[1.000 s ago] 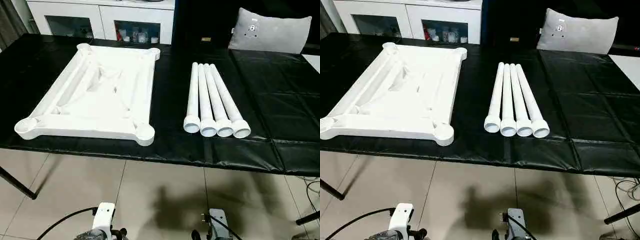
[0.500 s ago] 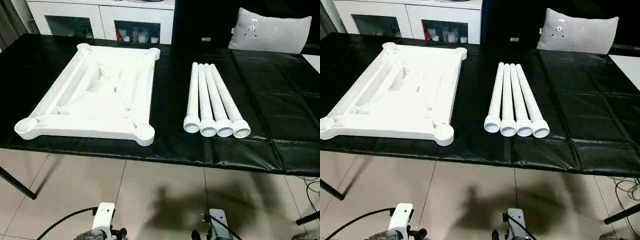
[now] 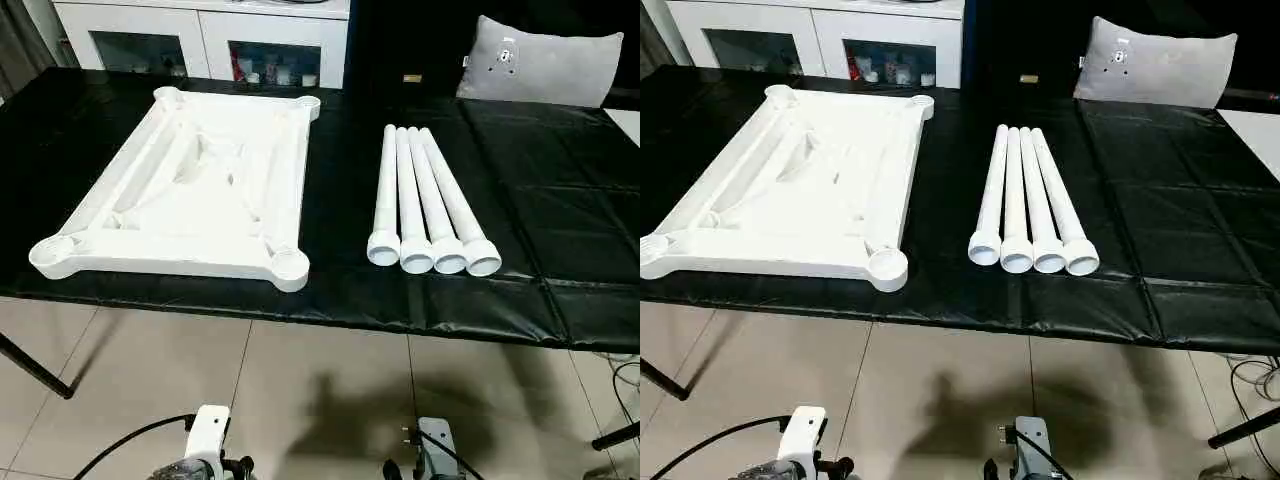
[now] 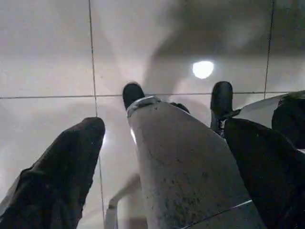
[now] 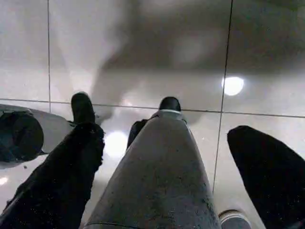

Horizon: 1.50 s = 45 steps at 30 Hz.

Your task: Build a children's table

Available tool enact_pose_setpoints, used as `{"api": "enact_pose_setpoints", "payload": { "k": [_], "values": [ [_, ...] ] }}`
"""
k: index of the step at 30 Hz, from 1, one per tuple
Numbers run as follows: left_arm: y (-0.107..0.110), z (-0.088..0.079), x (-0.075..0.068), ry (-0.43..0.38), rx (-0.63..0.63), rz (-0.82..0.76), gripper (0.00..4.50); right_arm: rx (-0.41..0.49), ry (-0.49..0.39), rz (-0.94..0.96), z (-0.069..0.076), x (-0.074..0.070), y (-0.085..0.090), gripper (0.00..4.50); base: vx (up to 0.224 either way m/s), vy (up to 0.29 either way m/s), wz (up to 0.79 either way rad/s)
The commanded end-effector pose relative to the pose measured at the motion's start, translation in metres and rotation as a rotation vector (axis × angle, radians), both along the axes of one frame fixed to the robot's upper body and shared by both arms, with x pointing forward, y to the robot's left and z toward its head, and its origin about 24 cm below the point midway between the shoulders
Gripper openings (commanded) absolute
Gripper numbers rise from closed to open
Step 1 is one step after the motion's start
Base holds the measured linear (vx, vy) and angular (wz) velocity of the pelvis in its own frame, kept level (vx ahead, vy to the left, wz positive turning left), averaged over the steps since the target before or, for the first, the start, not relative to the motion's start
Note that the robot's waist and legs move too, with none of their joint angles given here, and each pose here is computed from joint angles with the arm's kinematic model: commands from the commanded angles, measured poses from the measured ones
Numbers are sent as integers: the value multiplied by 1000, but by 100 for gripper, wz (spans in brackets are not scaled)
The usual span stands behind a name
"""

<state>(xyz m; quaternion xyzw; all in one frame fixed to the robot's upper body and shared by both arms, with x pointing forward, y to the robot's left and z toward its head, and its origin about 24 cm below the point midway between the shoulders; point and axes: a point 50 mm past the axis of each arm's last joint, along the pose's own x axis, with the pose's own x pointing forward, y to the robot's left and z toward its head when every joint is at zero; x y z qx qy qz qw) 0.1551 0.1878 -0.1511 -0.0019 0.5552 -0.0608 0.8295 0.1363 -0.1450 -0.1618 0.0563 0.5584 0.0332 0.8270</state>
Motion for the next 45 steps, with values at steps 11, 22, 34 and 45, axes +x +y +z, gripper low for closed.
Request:
{"api": "enact_pose_setpoints", "payload": {
  "k": [11,22,34,45],
  "values": [
    [0,0,1,1,2,2,448,4,50,-9,-4,-12,1,450,0,0,0],
    [0,0,1,1,2,2,448,4,50,-9,-4,-12,1,450,0,0,0],
    [-7,11,32,-35,131,-111,448,-181,-39,66,2,6,-9,450,0,0,0],
    [7,25,52,-178,50,-7,448,-124,-148,52,6,16,1,450,0,0,0]
  ]
}}
